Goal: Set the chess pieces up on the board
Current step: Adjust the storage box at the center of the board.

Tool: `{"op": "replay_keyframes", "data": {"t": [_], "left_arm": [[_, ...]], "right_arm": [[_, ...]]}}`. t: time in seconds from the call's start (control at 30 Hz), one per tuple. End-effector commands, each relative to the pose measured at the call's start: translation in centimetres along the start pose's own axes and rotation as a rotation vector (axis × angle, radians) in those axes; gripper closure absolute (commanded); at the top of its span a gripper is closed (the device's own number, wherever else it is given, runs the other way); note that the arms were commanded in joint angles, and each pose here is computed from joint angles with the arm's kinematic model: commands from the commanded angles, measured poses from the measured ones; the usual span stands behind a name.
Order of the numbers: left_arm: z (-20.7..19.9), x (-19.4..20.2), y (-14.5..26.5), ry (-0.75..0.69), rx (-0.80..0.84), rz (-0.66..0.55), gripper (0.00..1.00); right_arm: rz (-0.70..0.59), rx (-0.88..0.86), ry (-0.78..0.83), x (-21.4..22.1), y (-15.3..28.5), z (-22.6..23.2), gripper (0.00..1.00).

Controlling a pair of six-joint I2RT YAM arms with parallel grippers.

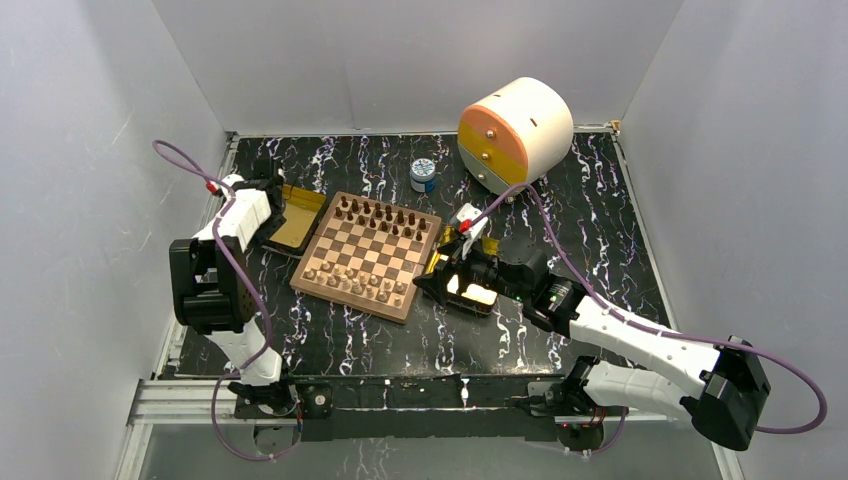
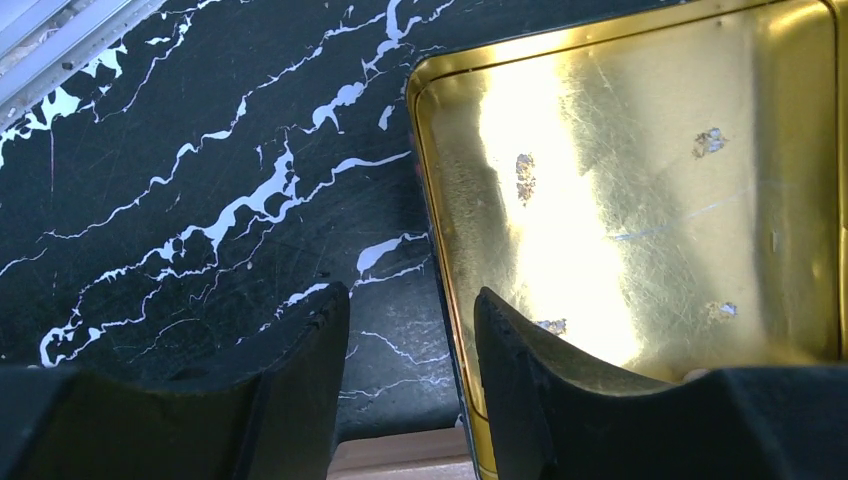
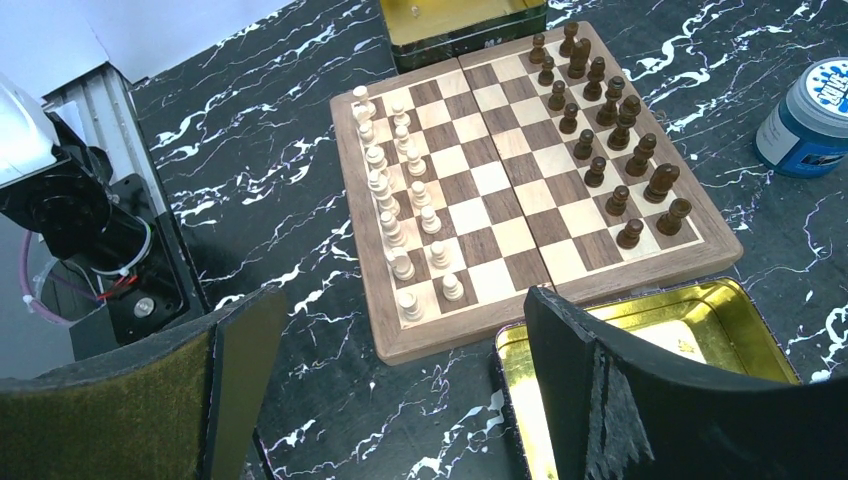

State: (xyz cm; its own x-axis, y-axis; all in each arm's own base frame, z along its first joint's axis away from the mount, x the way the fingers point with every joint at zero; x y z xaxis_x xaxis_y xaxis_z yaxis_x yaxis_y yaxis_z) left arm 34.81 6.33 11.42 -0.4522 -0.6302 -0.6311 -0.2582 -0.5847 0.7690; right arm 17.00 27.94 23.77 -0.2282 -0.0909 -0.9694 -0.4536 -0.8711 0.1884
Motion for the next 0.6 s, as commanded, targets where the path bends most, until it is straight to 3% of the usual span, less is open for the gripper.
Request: {"op": "replay_keyframes", "data": {"t": [0.0, 0.57], "left_arm": [[0.5, -0.2, -0.3, 0.066, -0.026, -0.016, 0.54], [-0.1, 1.3, -2.4, 0.117, -0.01, 0.011, 0.59]], "right_arm": [[-0.099, -0.025, 0.028, -2.9, 0.0, 0.5, 0.01], [-0.097, -0.048, 0.016, -3.0, -0.3, 0.9, 0.01]]}}
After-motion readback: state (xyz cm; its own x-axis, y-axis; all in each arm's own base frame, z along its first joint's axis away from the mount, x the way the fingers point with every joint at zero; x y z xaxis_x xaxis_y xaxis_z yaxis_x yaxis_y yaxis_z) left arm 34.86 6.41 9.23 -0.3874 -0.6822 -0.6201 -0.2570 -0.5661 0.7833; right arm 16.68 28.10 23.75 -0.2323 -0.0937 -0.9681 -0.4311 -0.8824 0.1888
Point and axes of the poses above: each gripper's point midway between its finger pads, its own y axis back along the fingers, its own z axis along the line the jaws close on, x = y × z, the point moved 4 cm from there along y, back along the fingers, and after that the axes turned 1 degree about y, right-handed, at the moved point
